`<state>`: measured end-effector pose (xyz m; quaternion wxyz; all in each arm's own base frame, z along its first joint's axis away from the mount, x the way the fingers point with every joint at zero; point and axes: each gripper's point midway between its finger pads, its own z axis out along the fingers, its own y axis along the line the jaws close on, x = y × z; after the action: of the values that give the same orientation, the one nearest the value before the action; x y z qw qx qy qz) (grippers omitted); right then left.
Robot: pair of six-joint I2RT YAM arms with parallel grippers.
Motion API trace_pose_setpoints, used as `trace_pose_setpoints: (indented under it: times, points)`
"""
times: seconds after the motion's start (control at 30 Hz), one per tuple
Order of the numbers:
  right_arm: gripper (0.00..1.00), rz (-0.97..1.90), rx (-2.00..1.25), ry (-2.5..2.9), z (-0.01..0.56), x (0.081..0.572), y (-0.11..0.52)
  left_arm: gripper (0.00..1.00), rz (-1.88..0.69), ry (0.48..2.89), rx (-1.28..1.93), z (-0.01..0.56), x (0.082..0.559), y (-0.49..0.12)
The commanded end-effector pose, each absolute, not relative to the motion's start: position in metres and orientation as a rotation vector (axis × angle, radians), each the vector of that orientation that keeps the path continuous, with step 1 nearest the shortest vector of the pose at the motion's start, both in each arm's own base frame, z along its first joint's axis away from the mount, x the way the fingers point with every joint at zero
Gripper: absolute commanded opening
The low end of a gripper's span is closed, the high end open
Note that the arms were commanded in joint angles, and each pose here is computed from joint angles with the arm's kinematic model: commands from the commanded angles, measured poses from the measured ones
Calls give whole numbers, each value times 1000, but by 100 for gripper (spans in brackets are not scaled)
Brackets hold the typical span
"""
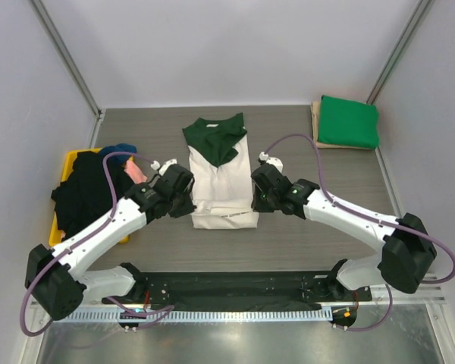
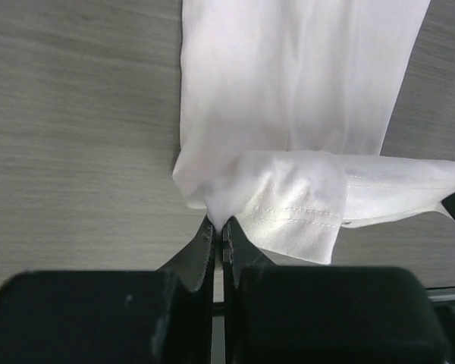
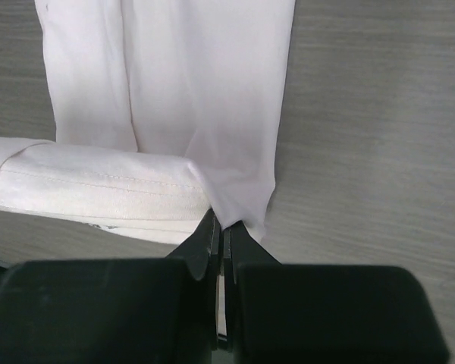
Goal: Fold and stack the t-shirts
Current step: Fold the tshirt
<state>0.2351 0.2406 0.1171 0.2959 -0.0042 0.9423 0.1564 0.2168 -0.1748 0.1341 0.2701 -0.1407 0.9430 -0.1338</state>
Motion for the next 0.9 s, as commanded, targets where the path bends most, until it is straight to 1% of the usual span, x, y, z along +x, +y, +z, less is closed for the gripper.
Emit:
trace_pose_setpoints:
  times: [0.0, 0.33, 0.4, 0.67, 0.87]
  points:
    - [1, 414, -85, 2465, 131, 261, 245, 0, -380, 2521, -291, 146, 244, -177]
    - [1, 388, -126, 2460, 130, 327, 249, 0, -307, 2554, -272, 144, 308, -168]
    - [1, 387, -119, 2462, 128, 340, 249, 0, -285, 2579, -269, 135, 319, -166]
    - [1, 408, -148, 2488, 115, 372, 256, 0, -269, 2613, -280, 123, 354, -166]
    - [1, 400, -112, 2508, 102, 394, 254, 0, -229, 2647, -277, 109, 376, -162]
